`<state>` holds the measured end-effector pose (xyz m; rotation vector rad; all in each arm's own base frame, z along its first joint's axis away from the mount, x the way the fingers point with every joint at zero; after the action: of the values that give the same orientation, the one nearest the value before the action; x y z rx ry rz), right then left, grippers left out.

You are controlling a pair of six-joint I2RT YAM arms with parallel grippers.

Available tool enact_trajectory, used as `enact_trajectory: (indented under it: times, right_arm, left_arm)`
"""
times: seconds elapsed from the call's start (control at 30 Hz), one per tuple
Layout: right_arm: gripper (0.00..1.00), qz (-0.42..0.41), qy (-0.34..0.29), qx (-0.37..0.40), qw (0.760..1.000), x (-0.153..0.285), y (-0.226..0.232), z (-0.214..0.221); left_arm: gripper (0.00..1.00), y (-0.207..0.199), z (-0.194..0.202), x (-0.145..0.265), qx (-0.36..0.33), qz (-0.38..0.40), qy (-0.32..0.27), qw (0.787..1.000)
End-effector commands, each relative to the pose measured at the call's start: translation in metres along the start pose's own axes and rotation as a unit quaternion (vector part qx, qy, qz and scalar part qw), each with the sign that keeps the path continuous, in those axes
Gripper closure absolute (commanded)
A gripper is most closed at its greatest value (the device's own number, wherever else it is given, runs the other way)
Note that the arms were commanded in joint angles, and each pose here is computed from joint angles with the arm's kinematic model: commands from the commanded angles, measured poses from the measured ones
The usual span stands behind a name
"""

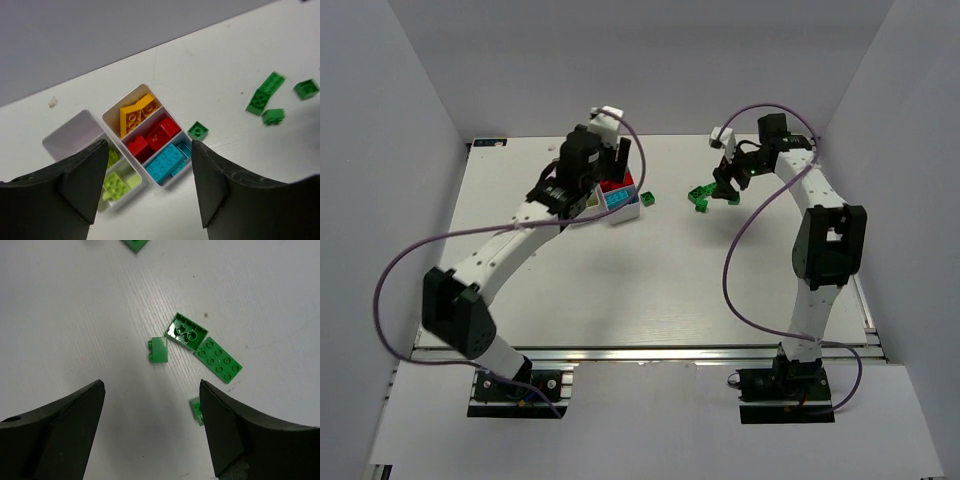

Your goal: Sort the legos into containers by color

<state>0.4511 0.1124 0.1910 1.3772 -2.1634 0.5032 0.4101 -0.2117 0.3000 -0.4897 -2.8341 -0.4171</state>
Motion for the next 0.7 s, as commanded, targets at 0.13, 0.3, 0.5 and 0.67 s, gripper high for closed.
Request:
enact_trajectory:
  times: [0.13, 0.3, 0.5, 0.67]
  right_arm:
    - [0.16, -0.112, 0.03, 0.136, 0.984, -0.023, 0.009, 0.033]
    - [0.17, -0.089, 0.027, 0.134, 0.987, -0.048, -0.01, 0.043]
    - [0.19, -0.086, 0.013, 0.119, 0.989, -0.066, -0.015, 0.047]
    - [0.22, -0.075, 0.016, 0.117, 0.99, -0.081, -0.014, 0.051]
  left_arm:
    - [0.19, 0.015, 0.018, 0.075, 0.208, -0.05, 0.006, 0.977]
    - [0.16, 0.022, 0.036, 0.118, 0.267, -0.071, -0.003, 0.961]
    - [0.14, 0.029, 0.062, 0.153, 0.323, -0.103, -0.009, 0.941]
    - [0.12, 0.037, 0.071, 0.17, 0.347, -0.13, -0.017, 0.929]
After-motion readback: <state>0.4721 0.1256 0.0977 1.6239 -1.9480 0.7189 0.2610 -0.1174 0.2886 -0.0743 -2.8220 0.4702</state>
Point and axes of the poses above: each gripper's point midway between its finger pads, its own x axis back along the fingers, its own y axis along the line the jaws close on, z = x × y, the point moved 5 cm from there along x, back along the fingers, and after that the axes turned 4 degrees about -x, right-handed, at the moved point
